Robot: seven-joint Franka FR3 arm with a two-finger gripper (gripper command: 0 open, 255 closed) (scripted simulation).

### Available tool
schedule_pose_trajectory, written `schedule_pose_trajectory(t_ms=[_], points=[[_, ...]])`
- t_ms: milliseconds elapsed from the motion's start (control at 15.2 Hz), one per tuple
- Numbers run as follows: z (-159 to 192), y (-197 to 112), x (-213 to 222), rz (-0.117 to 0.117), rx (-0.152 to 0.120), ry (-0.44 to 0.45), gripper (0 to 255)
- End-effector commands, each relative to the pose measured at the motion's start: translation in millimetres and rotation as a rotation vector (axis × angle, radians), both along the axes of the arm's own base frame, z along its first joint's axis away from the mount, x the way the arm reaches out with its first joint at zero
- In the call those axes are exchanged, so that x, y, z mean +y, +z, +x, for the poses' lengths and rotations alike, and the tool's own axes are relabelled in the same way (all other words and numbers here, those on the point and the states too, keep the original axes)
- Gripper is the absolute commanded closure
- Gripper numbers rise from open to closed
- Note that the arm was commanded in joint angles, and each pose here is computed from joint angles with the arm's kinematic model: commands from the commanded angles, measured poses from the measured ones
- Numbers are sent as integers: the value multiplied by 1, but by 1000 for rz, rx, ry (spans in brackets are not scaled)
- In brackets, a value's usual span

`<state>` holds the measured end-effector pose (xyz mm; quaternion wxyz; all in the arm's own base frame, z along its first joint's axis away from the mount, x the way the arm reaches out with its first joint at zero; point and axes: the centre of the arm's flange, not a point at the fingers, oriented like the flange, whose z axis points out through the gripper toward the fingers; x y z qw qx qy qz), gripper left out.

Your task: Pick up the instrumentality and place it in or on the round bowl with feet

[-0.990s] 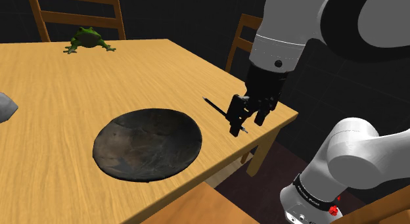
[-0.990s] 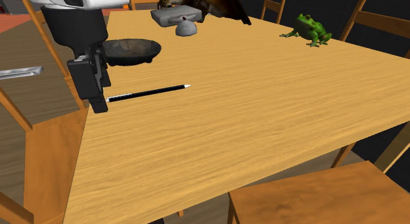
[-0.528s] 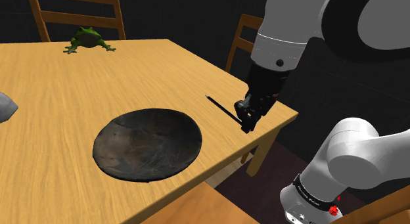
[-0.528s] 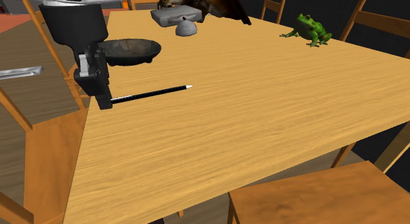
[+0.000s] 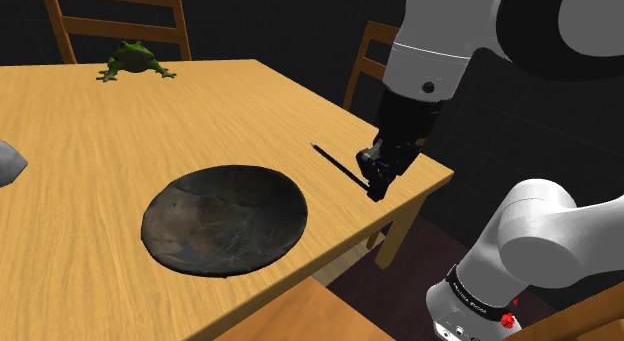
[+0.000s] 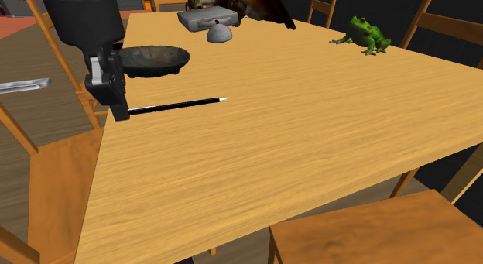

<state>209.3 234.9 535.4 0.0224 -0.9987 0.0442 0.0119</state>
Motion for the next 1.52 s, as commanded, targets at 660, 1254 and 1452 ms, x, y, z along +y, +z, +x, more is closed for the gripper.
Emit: schedule_pose_trajectory(t_ms=[660,1254,1452], points=[[0,63,2,4,3,0,255],[0,110,2,4,3,0,255],[-1,113,28,4,3,0,255]])
